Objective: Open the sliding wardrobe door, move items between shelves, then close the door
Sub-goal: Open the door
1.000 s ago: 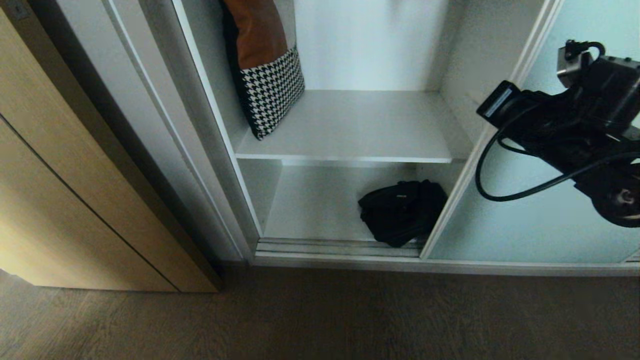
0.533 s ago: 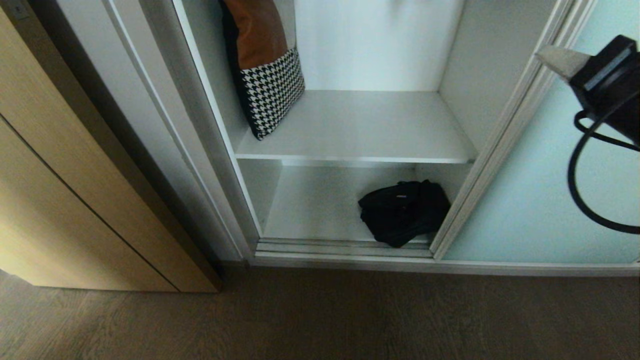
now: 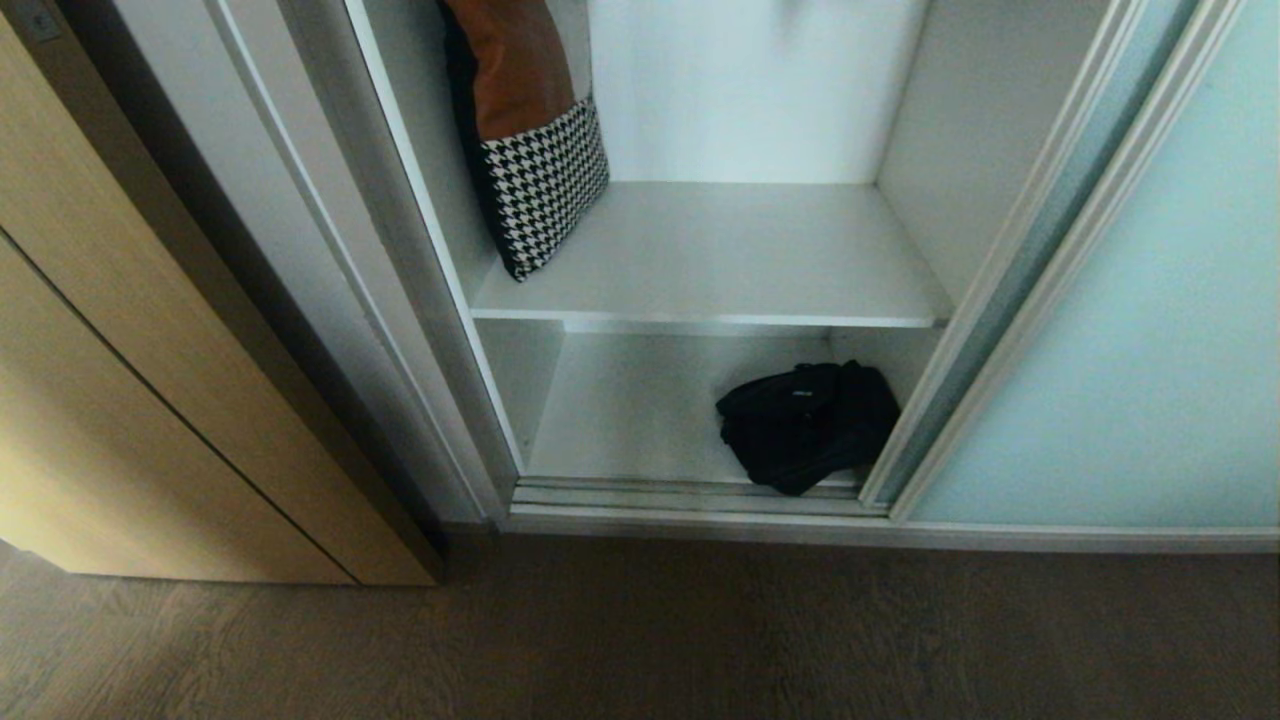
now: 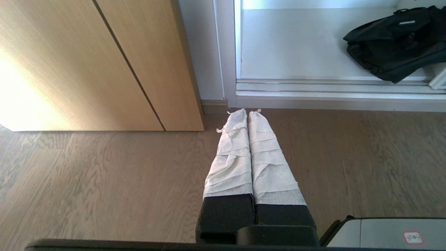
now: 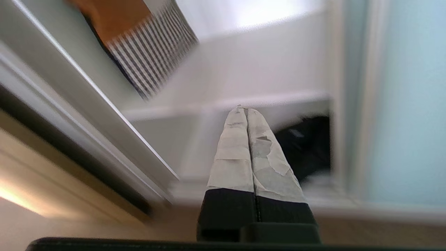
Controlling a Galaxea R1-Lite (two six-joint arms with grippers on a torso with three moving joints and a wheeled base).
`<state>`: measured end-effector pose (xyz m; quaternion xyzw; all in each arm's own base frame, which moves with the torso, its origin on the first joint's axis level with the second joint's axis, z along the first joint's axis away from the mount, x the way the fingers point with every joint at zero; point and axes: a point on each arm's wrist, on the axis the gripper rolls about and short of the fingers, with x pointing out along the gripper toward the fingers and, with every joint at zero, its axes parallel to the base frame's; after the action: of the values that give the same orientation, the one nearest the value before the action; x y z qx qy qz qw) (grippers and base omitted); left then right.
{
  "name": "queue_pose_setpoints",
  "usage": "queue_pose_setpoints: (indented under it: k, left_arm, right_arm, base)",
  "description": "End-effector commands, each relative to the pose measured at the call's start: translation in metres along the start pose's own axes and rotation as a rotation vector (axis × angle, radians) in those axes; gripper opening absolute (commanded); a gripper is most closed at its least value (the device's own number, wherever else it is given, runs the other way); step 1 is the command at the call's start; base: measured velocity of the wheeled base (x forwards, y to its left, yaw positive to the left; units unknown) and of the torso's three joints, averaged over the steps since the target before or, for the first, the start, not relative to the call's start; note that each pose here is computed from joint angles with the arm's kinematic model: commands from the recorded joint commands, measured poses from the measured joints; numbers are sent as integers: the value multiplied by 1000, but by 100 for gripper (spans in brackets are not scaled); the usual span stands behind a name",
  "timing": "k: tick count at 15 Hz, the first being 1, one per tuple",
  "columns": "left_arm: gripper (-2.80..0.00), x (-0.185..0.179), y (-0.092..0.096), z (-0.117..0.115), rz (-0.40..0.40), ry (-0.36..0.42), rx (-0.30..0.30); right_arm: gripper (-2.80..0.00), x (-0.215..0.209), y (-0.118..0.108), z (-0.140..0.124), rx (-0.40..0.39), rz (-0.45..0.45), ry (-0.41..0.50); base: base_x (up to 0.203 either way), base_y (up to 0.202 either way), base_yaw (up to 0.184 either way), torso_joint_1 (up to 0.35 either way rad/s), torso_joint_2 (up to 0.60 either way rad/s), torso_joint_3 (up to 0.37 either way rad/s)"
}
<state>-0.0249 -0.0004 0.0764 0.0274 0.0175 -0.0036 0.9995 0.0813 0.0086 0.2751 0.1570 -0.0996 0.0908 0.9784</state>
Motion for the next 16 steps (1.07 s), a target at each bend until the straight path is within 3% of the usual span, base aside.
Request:
queue_pose_setpoints:
  k: [1,5,8,10,13,16]
  left_arm:
    - [-280,0,0,0,0,0,0]
    - [-280,0,0,0,0,2,1]
    - [-280,0,0,0,0,2,0]
    - [-280,0,0,0,0,2,0]
    - [-280,0,0,0,0,2,0]
    - [-280,0,0,0,0,2,0]
  right_arm:
    - [-280,-63,-1,-13,-45,10,-82]
    - [-280,-113,-9,-50,-78,-16,-41]
    - [-280,-112,-25,-96,-97,-69,52]
    - [-280,-111,-27,-110,-86,35,110]
    - [-280,-113,-33,-133,-74,115,172]
    - [-280,-114,-32,-139,7,196,249]
  base:
    - [0,0,0,0,0,0]
    - [0,0,0,0,0,0]
    - [0,0,0,0,0,0]
    - [0,0,0,0,0,0]
    - [0,0,0,0,0,0]
    - [0,0,0,0,0,0]
